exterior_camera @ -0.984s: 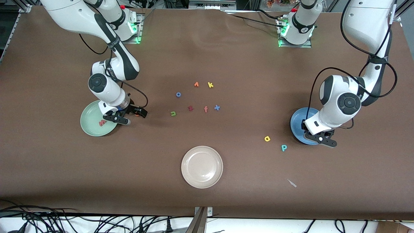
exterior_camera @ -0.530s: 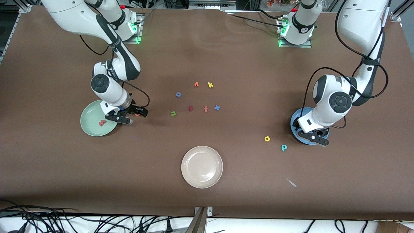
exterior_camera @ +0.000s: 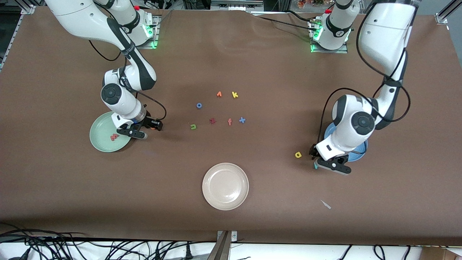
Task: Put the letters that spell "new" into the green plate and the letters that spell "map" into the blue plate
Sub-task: 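Grasp the orange 6 with the right gripper while the left gripper grasps the cyan p, then drop the 6 on the green plate while the left gripper drops the p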
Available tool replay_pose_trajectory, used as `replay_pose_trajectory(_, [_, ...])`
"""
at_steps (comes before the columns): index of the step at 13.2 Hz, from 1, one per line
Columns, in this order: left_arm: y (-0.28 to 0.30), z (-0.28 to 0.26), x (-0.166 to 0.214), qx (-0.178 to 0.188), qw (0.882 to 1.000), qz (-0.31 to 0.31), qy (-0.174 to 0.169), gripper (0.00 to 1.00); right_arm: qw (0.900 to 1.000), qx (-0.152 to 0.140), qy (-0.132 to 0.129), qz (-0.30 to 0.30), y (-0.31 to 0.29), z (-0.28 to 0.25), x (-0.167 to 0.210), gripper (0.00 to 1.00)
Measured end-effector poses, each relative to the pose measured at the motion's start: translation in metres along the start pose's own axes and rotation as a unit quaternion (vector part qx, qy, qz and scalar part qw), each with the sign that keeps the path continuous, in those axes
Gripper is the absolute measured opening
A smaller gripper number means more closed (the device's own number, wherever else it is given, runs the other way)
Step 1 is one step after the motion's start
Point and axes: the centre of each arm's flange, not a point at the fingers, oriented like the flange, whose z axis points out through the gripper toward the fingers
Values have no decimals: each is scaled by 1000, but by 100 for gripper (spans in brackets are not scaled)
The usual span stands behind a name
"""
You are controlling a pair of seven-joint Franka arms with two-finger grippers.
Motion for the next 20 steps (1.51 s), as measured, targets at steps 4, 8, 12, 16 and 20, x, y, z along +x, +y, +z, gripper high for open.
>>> replay_pose_trajectory(4, [12,37,-6,1,1000,8,2,84,1000,0,2,1,1,-1,2,33])
replay_pose_trajectory(8, [11,34,-3,2,1000,8,6,70,1000,1,4,1,0,-4,4,29])
replay_pose_trajectory(12, [11,33,-1,3,1000,8,9,45,999,-28,-45,4,-7,-28,29,29])
replay_pose_trajectory(16, [3,30,-1,8,1000,11,11,30,994,-60,-85,-30,23,-82,80,29])
replay_pose_trajectory(20, [-4,17,3,11,1000,12,18,30,990,-65,-108,-64,105,-61,103,29])
